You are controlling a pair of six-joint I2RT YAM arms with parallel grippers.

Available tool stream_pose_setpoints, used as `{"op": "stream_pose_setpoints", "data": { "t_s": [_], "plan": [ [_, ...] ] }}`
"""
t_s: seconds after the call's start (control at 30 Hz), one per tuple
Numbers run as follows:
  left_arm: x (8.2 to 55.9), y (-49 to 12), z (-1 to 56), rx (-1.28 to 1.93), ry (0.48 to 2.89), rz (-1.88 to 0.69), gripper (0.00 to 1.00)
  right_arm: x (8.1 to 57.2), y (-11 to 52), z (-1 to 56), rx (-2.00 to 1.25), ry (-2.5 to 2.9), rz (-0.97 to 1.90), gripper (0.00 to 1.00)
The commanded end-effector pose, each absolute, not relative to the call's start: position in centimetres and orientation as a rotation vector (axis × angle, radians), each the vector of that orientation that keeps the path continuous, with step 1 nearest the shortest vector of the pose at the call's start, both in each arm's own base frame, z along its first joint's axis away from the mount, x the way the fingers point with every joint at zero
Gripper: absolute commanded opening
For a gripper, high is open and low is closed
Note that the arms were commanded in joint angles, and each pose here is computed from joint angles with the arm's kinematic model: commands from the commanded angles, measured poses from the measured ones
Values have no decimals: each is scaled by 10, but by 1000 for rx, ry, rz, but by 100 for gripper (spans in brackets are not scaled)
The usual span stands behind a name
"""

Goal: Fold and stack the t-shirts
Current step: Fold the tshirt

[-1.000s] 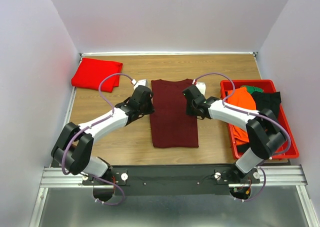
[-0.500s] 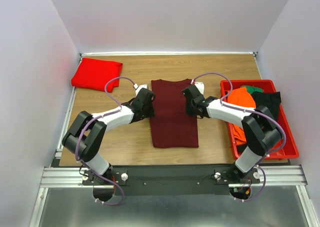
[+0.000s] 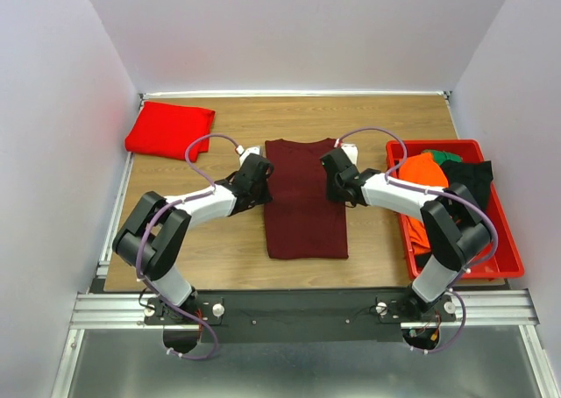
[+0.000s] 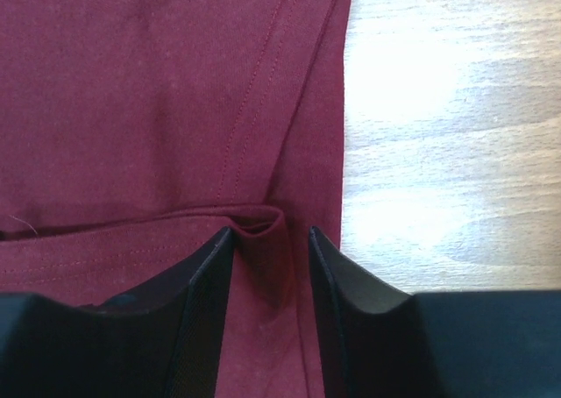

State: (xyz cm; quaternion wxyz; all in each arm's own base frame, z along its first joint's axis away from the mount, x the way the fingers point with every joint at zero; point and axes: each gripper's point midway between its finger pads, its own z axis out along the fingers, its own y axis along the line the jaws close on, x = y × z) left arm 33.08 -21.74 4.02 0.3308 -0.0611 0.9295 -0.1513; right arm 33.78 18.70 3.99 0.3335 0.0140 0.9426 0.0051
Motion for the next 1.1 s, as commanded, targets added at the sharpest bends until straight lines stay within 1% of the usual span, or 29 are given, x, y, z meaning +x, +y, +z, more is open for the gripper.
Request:
{"op": "stream_pose_setpoints", "data": {
  "t_s": [0.0, 0.03, 0.07, 0.1, 0.13, 0.17, 0.2, 0.23, 0.27, 0.5, 0.53, 0.63, 0.77, 0.97, 1.07],
  "plan": [
    [342, -227, 54, -136, 2383, -450, 19, 347, 195, 44, 37, 2442, 52, 38],
    [342, -228, 56, -131, 2380, -455, 17, 348, 196, 44, 36, 2441, 59, 35],
    [342, -229, 57, -120, 2379, -466, 15, 348, 197, 44, 36, 2444, 65, 27],
    [343, -231, 59, -108, 2374, -474, 10, 349, 197, 45, 41, 2442, 70, 22],
    [343, -233, 60, -97, 2373, -484, 9, 348, 198, 46, 42, 2442, 75, 18],
    [343, -235, 61, -85, 2374, -501, 7, 348, 199, 47, 42, 2440, 83, 10],
    [342, -237, 62, -75, 2372, -511, 2, 347, 199, 49, 48, 2438, 88, 6],
    [342, -241, 65, -61, 2369, -534, 0, 347, 199, 56, 56, 2423, 100, 3],
    [341, -242, 66, -55, 2368, -543, 0, 347, 197, 59, 71, 2412, 103, 0],
    [340, -252, 99, 7, 2298, -620, 0, 333, 183, 103, 141, 2340, 140, 0],
    [339, -261, 107, 40, 2275, -672, 0, 330, 180, 110, 154, 2330, 138, 0],
    [342, -264, 117, 48, 2247, -686, 0, 327, 174, 114, 171, 2325, 123, 0],
    [348, -272, 110, 64, 2262, -694, 0, 330, 165, 101, 191, 2340, 36, 0],
    [355, -275, 76, 31, 2329, -661, 0, 338, 154, 64, 209, 2400, -106, 0],
    [353, -269, 60, 8, 2363, -625, 0, 342, 149, 54, 217, 2416, -145, 0]
  ]
}}
